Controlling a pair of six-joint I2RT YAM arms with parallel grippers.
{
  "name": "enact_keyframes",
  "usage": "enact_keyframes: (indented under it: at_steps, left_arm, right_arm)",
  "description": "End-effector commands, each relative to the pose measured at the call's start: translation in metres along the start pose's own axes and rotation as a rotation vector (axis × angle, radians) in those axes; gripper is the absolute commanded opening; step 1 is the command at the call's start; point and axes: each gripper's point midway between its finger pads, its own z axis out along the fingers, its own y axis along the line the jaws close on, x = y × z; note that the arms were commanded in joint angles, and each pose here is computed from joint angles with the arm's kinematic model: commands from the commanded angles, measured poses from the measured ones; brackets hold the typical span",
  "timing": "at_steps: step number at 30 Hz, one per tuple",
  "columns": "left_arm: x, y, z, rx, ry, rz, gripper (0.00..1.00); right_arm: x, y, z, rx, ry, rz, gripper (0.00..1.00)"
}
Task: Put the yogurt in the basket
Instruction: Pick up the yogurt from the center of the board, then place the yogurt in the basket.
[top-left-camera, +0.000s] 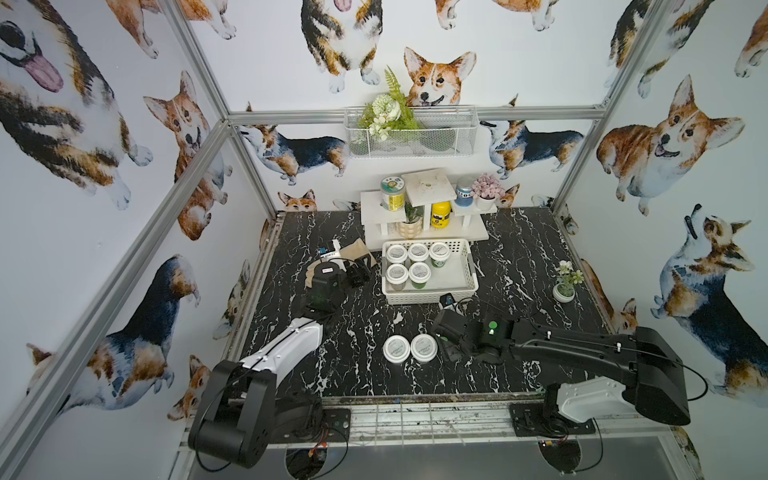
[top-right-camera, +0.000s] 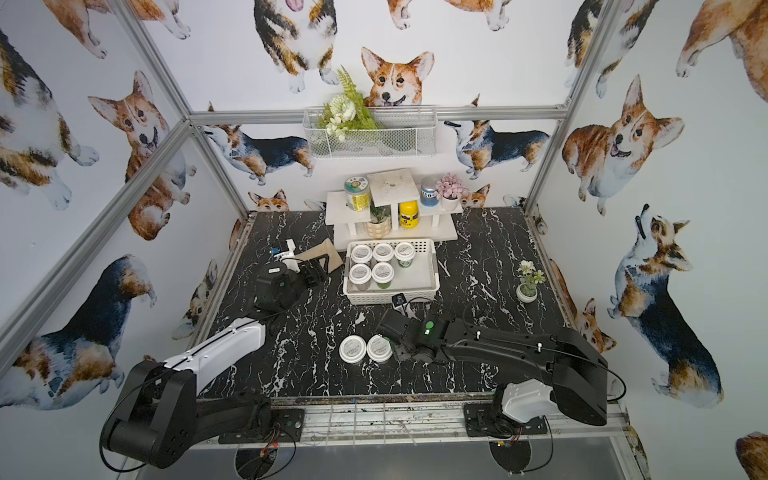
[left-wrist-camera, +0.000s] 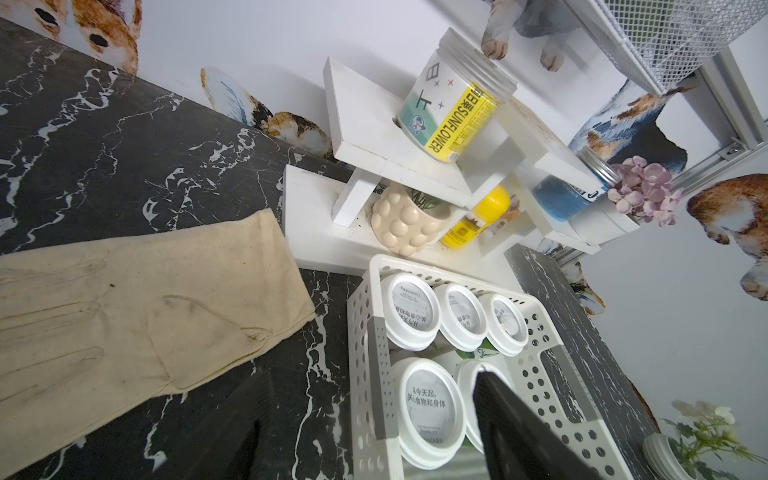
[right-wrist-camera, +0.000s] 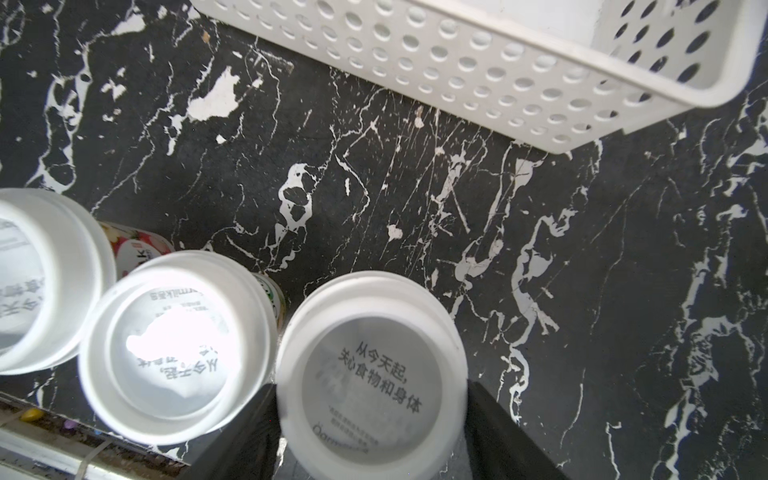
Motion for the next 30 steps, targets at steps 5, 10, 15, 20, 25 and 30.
enact_keyframes:
  at_steps: [5, 10, 15, 20, 25, 30]
  left_arm:
    - [-0.004, -0.003, 0.000, 0.012, -0.015, 0.002, 0.81]
    - [-0.005, -0.003, 0.000, 0.012, -0.016, 0.001, 0.81]
    - [-0.006, -0.003, -0.001, 0.013, -0.021, 0.000, 0.81]
    - [-0.005, -0.002, -0.001, 0.012, -0.020, 0.001, 0.81]
    - [-0.005, -0.003, -0.001, 0.013, -0.018, 0.001, 0.82]
    - [-0.004, -0.003, 0.000, 0.014, -0.013, 0.000, 0.82]
  right_arm:
    - [-0.024, -0.010, -0.018, -0.028, -0.040, 0.026, 0.71]
    - [-0.045, -0.019, -0.031, -0.064, -0.068, 0.051, 0.71]
    - [-0.072, -0.034, -0.042, -0.062, -0.086, 0.053, 0.72]
    - [-0.108, -0.049, -0.055, -0.076, -0.125, 0.072, 0.72]
    - [-0.138, -0.065, -0.056, -0.084, -0.149, 0.094, 0.72]
    - [-0.155, -0.076, -0.040, -0.079, -0.143, 0.105, 0.72]
